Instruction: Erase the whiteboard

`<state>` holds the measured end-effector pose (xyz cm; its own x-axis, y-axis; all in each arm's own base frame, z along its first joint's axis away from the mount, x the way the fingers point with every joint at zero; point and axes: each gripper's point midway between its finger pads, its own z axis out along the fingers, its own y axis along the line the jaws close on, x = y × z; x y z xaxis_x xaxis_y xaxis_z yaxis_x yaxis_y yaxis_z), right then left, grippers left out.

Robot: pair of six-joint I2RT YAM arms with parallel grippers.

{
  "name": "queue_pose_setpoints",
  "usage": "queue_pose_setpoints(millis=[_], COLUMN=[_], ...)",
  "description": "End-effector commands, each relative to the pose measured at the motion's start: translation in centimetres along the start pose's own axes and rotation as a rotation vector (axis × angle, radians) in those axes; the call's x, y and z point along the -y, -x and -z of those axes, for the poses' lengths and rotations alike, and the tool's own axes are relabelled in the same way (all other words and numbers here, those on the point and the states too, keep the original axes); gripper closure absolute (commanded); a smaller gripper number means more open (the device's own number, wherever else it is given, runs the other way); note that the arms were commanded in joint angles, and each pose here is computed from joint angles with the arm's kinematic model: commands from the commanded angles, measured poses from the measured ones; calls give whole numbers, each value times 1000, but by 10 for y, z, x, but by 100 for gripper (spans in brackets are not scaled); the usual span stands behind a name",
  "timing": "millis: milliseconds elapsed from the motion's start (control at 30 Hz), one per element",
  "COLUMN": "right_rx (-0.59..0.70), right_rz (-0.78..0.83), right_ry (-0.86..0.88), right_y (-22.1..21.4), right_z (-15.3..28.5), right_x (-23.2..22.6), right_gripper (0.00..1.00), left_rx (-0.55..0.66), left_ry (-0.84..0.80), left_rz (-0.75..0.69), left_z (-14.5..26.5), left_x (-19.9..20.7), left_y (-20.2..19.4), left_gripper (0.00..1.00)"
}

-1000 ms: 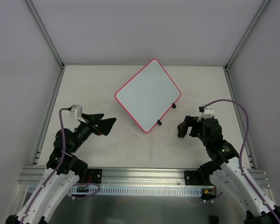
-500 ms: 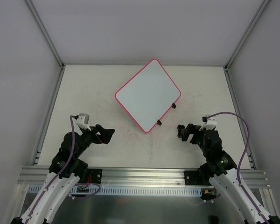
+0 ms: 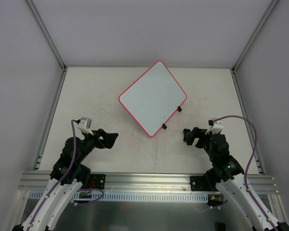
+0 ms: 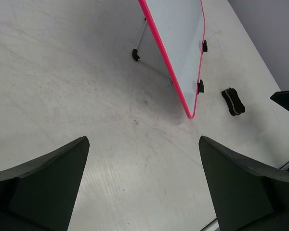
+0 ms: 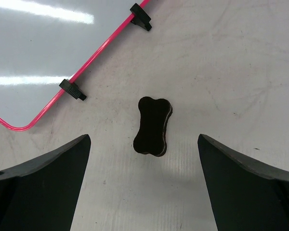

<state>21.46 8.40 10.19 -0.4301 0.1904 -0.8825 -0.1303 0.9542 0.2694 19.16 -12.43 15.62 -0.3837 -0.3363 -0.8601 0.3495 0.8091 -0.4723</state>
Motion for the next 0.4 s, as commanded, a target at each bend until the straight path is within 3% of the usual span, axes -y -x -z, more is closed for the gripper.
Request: queue_pose_setpoints(millis=[0,367], right_rx=[45,36], right_rz=[-9,-5], right_ry=[33,40], right_y=[12,10], right_z=[-1,-2], right_x=[-7,-9], right_gripper=[2,2], left_rx=[6,23], left_ry=[5,34], left_rz=[-21,6], left_z=[0,-1], left_x=[-1,-7], left_y=[1,1], left_gripper=[1,1])
